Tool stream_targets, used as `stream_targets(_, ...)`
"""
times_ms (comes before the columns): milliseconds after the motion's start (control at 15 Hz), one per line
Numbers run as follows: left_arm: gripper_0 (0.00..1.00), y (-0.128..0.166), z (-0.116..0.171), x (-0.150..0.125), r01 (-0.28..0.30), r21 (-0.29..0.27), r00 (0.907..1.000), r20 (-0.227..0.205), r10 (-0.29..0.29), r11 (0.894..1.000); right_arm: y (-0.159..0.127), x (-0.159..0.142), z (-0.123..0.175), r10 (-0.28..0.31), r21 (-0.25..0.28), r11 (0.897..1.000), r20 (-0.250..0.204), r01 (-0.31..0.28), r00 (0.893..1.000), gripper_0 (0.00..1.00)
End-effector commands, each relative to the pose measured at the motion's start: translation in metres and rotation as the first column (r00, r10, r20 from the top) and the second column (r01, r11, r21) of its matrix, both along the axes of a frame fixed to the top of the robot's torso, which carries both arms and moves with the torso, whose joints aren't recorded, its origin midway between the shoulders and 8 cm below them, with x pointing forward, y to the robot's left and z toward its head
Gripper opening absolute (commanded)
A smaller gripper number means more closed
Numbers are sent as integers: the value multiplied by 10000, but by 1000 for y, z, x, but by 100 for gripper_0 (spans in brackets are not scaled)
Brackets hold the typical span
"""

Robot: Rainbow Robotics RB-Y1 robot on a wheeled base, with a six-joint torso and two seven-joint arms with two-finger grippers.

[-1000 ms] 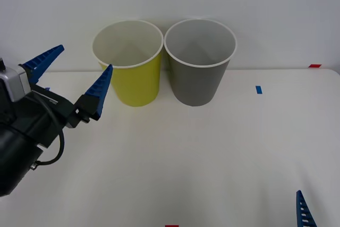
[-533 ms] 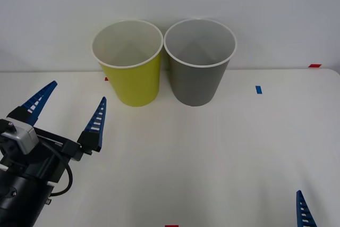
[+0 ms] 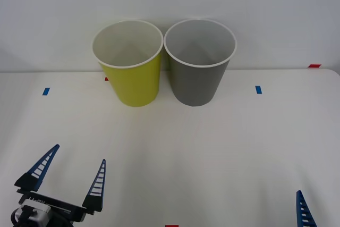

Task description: Put cans in the gray bin and PET bottles in the light green bin.

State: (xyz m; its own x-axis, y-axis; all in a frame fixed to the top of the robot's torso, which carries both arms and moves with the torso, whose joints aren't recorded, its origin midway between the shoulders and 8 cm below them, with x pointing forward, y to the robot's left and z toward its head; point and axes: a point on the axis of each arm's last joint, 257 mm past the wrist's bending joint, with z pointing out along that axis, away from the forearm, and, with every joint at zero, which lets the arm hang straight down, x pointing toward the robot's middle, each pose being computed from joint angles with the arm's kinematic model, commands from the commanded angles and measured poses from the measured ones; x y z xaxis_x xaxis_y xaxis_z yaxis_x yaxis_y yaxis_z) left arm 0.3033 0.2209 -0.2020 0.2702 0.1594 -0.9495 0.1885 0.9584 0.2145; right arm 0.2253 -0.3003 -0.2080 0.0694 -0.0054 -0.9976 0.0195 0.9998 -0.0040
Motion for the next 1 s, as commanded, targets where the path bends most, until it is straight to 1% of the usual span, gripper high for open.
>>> stream_targets(67, 100, 7, -21, -21, -305, -189, 9967, -760, 290, 9994, 0, 0, 0, 0, 0, 10000, 0, 0, 10000, 100)
stream_targets(267, 100, 15, -41, -43, -743, -344, 9860, -1520, 683, 9966, 0, 0, 0, 0, 0, 10000, 0, 0, 10000, 100)
stream_targets(400, 100, 21, -50, -55, -1146, -368, 9769, -1858, 1059, 9927, 0, 0, 0, 0, 0, 10000, 0, 0, 10000, 100)
stream_targets(467, 100, 24, -55, -62, -1388, -342, 9705, -2036, 1291, 9897, 0, 0, 0, 0, 0, 10000, 0, 0, 10000, 100)
stream_targets(600, 100, 29, -60, -69, -1682, -310, 9622, -2223, 1572, 9853, 0, 0, 0, 0, 0, 10000, 0, 0, 10000, 100)
stream_targets(733, 100, 33, -67, -80, -2094, 356, 9488, -2345, 2119, 9772, 0, 0, 0, 0, 0, 10000, 0, 0, 10000, 100)
stream_targets(800, 100, 36, -63, -84, -2279, 407, 9446, -2330, 2310, 9728, 0, 0, 0, 0, 0, 10000, 0, 0, 10000, 100)
stream_targets(1000, 100, 37, -50, -101, -2534, 362, 9357, -2444, 2545, 9667, 0, 0, 0, 0, 0, 10000, 0, 0, 10000, 100)
